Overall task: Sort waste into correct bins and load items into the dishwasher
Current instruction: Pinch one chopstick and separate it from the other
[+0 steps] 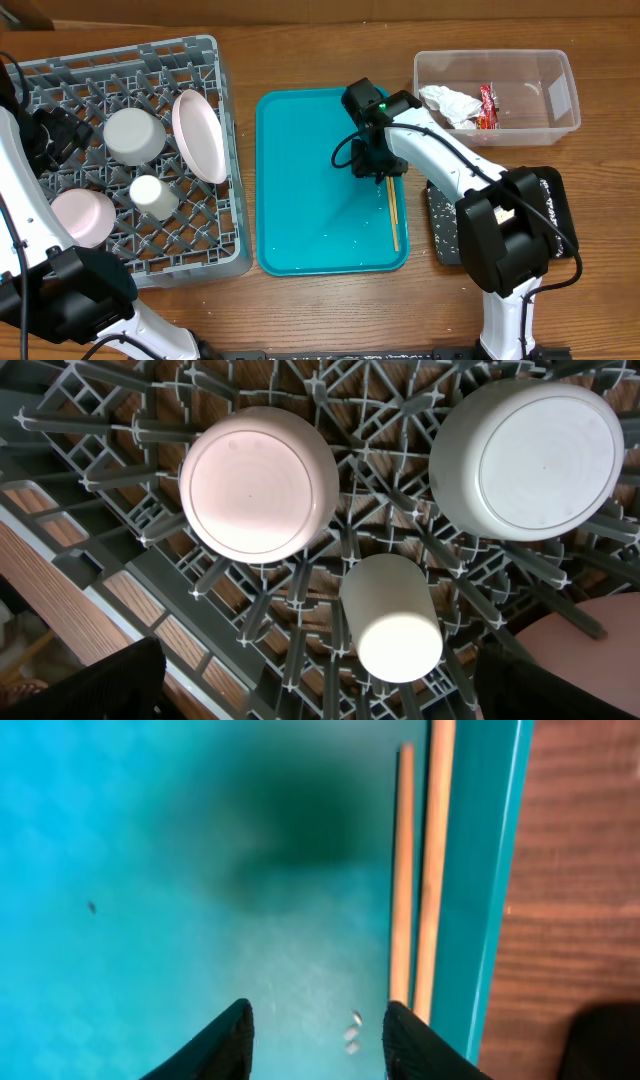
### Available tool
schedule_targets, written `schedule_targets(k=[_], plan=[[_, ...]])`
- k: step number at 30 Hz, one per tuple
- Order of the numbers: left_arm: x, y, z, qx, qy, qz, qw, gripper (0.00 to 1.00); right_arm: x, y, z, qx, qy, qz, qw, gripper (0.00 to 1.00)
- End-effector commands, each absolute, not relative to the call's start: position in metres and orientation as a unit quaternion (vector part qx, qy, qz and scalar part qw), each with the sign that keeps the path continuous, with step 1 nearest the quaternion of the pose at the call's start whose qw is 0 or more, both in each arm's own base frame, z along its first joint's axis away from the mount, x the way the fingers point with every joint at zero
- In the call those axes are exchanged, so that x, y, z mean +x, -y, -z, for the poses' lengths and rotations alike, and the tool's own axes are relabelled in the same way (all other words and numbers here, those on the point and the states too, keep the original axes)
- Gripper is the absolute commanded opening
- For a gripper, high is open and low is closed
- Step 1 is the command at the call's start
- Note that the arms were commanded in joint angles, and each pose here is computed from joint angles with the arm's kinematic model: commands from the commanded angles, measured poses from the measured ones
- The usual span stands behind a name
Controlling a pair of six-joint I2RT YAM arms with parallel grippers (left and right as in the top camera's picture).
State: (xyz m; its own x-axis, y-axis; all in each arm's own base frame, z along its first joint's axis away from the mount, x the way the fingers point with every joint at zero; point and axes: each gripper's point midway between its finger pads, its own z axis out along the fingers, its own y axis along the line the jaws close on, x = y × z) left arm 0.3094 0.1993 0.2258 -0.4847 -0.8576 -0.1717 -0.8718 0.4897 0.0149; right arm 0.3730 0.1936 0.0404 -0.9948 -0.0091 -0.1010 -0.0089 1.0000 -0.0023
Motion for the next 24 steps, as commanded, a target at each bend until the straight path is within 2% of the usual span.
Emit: schedule_targets(k=[1, 11, 24], plan=[[0.311, -0.199, -0.233, -0.508, -0.856, -0.049, 0.083, 1.0, 0.376, -0.187, -0.037, -0.005, -0.998, 0.018, 0.066, 0.46], [0.311, -0.199, -0.233, -0.508, -0.856, -0.049, 0.083, 1.0, 0.369, -0.179, -0.013, -0.007, -0.997, 0.03, 0.066, 0.47], [0.311, -0.199, -0.233, -0.508, -0.856, -0.049, 0.083, 1.0, 0.369, -0.18, -0.013, -0.015, -0.997, 0.027, 0.065, 0.45]])
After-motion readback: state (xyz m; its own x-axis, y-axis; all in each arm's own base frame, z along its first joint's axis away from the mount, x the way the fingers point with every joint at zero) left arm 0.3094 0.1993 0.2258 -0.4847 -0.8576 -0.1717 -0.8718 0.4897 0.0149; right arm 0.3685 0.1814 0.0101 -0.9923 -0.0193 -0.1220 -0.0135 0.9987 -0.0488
